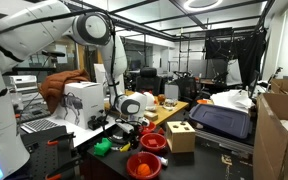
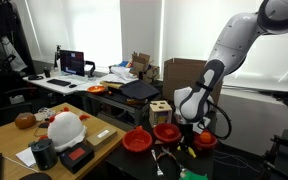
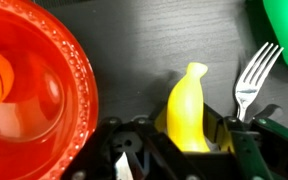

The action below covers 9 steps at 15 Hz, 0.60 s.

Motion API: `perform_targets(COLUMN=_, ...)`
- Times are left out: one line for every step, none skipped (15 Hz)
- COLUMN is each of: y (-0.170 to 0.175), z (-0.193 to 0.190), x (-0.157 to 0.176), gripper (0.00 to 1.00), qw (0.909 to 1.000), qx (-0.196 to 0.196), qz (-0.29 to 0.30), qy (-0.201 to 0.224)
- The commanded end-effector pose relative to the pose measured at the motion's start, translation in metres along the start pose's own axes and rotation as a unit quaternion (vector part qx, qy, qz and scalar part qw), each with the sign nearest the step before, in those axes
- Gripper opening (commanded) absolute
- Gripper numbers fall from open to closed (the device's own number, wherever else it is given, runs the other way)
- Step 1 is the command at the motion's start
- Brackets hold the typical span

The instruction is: Pick up the banana plush toy and put it in the bowl

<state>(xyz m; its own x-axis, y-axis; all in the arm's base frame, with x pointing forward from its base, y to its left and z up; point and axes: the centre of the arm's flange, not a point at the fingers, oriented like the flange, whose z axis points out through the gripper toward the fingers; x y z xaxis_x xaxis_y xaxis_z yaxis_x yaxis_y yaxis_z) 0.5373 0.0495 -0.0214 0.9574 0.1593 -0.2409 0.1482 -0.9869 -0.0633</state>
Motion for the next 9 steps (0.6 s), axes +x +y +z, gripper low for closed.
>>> perform_targets(y=-0.009, z=-0.024, x=-0.02, gripper=0.08, qw=0.9975, qx=0.001, qz=-0.071, qy=0.004)
perform_targets(y=-0.011, z=-0.029, x=-0.021, gripper=0.08, qw=0.9963, qx=0.002, qz=-0.086, qy=0.008)
perform_targets(y=-0.01, z=-0.034, x=-0.021, gripper=0.08, qw=0.9948, qx=0.004, qz=-0.101, qy=0.012)
perform_targets(y=-0.009, z=-0.039, x=-0.021, gripper=0.08, qw=0.9932, qx=0.009, qz=-0.115, qy=0.015)
perform_targets(y=-0.009, z=-0.044, x=-0.02, gripper=0.08, qw=0.9916, qx=0.011, qz=-0.127, qy=0.02)
perform_targets(y=-0.011, z=-0.051, x=-0.018, gripper=0.08, qw=0.9897, qx=0.011, qz=-0.141, qy=0.023)
perform_targets(y=-0.011, z=-0.057, x=-0.017, gripper=0.08, qw=0.9873, qx=0.013, qz=-0.156, qy=0.026)
perform_targets(y=-0.013, z=-0.064, x=-0.014, gripper=0.08, qw=0.9849, qx=0.014, qz=-0.17, qy=0.03)
perform_targets(y=-0.015, z=-0.07, x=-0.008, gripper=0.08, qw=0.9813, qx=0.02, qz=-0.188, qy=0.037)
